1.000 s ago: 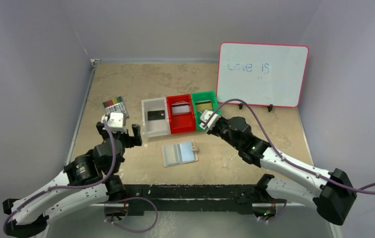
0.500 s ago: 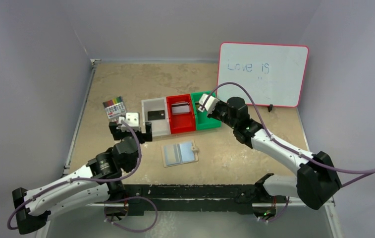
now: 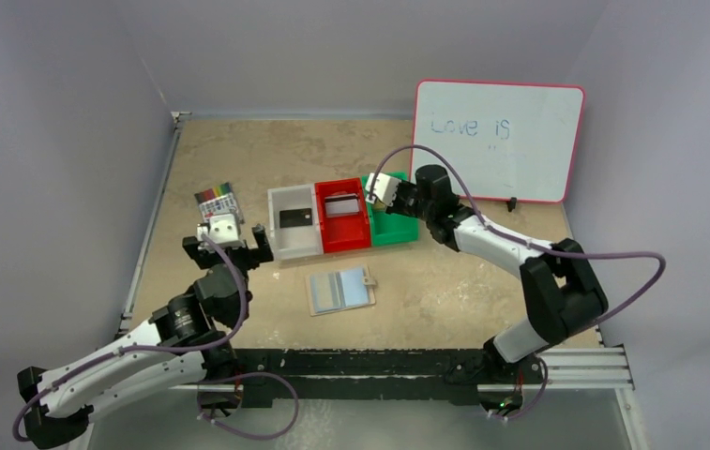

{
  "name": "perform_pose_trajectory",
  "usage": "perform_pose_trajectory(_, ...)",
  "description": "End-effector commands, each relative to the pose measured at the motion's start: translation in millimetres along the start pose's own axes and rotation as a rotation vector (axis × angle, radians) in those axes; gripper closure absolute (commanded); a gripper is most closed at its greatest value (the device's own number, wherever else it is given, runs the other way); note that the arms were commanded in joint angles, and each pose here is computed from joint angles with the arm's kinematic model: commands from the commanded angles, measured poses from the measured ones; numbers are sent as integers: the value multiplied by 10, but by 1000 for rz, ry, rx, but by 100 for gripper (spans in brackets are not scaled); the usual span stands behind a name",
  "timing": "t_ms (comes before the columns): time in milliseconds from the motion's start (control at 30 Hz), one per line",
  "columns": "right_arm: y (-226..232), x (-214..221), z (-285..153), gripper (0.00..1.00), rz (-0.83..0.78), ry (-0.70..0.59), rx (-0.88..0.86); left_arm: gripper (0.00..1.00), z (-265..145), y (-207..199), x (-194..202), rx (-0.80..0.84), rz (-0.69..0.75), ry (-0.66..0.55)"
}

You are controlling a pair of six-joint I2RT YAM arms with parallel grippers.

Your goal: Take the credit cards out of the card holder

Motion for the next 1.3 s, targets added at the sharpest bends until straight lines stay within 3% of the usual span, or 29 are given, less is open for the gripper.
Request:
perform_pose_trajectory(0, -163, -185, 132, 100, -88, -83, -3, 7, 9, 24, -8, -23, -3, -16)
perform_pose_trajectory(467, -238, -20, 533, 100, -186, 67, -52, 9, 35, -47, -5, -11, 46, -4)
perform_pose_trajectory(1267, -223, 186, 745, 97, -292, 140, -65, 10, 40, -54, 29, -5, 83, -2)
Point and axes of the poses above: each gripper's point midway between its finger pads, its own z axis out along the fingers, its own y axis along the line the jaws close on, x = y × z, the point moved 9 cm from there along -z, back along the fingers, and after that the axes turned 7 degrees about z, right-handed, at the moved point
